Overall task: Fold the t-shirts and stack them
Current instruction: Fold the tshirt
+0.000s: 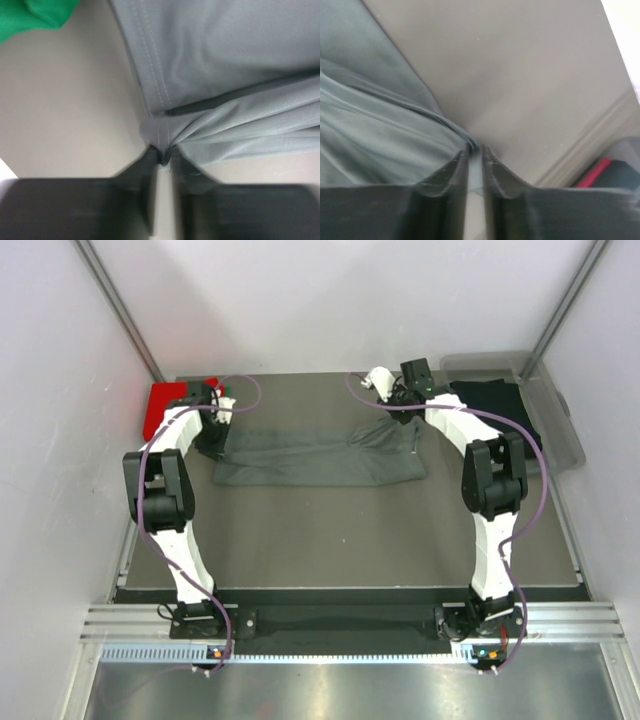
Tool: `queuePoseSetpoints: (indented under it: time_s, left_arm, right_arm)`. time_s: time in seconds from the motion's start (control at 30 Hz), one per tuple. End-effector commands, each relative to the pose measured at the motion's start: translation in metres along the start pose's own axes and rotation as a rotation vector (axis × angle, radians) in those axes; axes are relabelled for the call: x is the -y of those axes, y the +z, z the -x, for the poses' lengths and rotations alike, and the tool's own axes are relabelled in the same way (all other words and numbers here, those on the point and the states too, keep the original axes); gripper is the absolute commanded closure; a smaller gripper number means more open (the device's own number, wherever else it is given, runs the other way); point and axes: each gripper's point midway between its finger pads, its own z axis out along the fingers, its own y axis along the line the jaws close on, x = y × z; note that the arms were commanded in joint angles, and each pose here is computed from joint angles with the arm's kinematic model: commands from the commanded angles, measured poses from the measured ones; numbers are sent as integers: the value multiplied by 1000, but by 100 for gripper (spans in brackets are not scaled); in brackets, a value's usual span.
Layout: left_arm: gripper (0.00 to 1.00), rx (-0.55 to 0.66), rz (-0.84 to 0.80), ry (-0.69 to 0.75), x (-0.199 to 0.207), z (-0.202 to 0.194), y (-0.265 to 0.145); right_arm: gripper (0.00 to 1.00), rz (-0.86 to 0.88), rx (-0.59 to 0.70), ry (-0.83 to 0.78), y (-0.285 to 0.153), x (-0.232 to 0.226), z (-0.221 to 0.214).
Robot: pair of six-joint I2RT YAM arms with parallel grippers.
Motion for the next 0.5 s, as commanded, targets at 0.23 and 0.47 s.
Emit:
queuePoseSetpoints:
  time_s: [0.23,0.47]
  left_arm:
    - [27,360,197,54,-10,63,-82]
    - [45,306,-64,531,55,23,-69]
  right_arm:
    - [58,-232,214,97,-88,38,63]
    - [58,-148,237,143,-132,-6,47]
